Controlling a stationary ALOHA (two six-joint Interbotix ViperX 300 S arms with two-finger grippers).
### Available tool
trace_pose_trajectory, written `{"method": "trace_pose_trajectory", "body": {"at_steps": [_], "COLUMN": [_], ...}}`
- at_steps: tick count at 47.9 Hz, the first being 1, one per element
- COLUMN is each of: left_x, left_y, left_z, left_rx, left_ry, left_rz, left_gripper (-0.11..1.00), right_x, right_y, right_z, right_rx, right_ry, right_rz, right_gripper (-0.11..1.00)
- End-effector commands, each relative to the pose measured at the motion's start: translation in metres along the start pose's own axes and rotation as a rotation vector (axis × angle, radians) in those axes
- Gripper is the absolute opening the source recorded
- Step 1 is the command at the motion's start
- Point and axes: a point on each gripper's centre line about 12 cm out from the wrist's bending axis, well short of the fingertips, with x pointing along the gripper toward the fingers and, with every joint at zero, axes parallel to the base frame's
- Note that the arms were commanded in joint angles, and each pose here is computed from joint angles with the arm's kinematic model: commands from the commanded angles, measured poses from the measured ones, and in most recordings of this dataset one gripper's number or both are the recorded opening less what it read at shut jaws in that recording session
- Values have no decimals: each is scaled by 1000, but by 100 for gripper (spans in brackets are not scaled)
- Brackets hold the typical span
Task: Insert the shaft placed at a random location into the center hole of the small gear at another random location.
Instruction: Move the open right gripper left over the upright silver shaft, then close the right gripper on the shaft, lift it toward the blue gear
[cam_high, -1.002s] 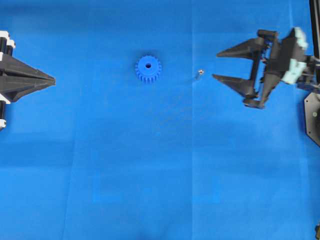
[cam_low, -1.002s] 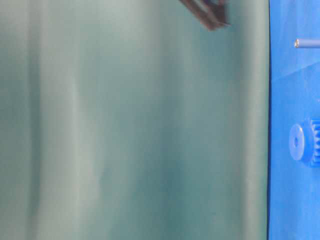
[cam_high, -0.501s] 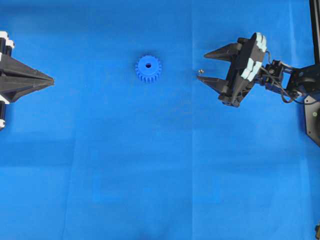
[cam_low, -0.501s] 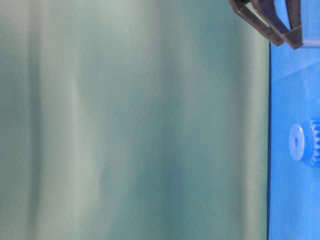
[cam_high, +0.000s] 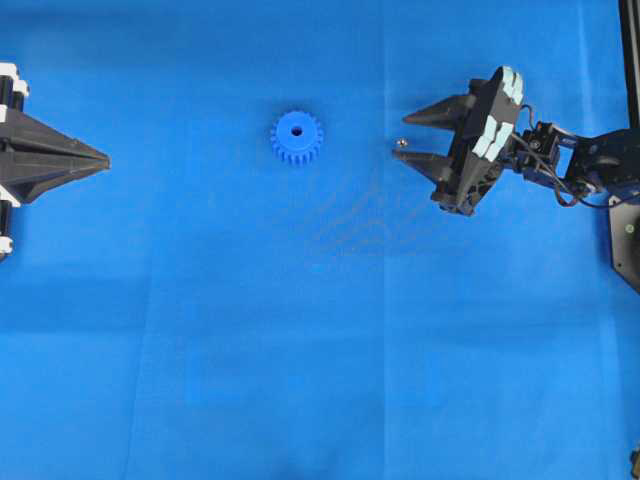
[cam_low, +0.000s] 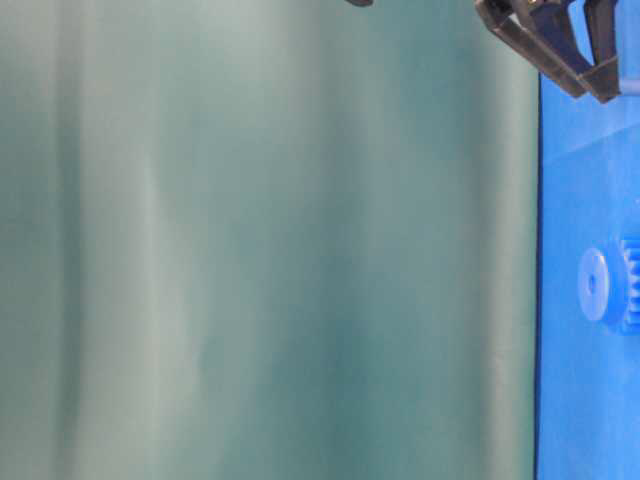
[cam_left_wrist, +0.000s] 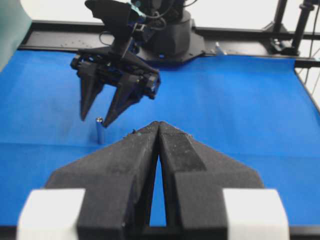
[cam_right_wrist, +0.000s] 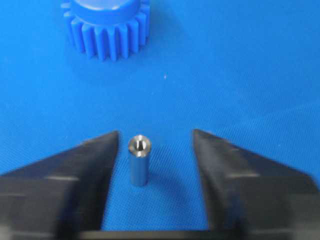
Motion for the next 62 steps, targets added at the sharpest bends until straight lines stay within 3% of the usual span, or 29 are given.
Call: {"method": "trace_pose_trajectory", "body": {"at_steps": [1, 5, 8, 25, 45, 62], "left_x": [1, 1, 1, 1, 1, 0], "left_y": [0, 0, 0, 0, 0, 0], "left_z": [4, 4, 4, 3, 3, 4], "left_rx": [0, 0, 0, -2, -14, -15], "left_ry": [-12, -12, -11, -2, 0, -6], "left_rz": [2, 2, 2, 3, 3, 3], "left_gripper": [0, 0, 0, 0, 0, 0], "right_x": [3, 3, 3, 1, -28, -28], "right_y": [5, 5, 5, 6, 12, 14], "right_z": [6, 6, 6, 13, 70, 74], "right_rx": [-3, -4, -4, 1, 1, -6], "right_ry": [-15, -17, -17, -27, -82, -64], "right_rz": [14, 15, 15, 19, 52, 56], "right_gripper": [26, 9, 2, 3, 3, 3]}}
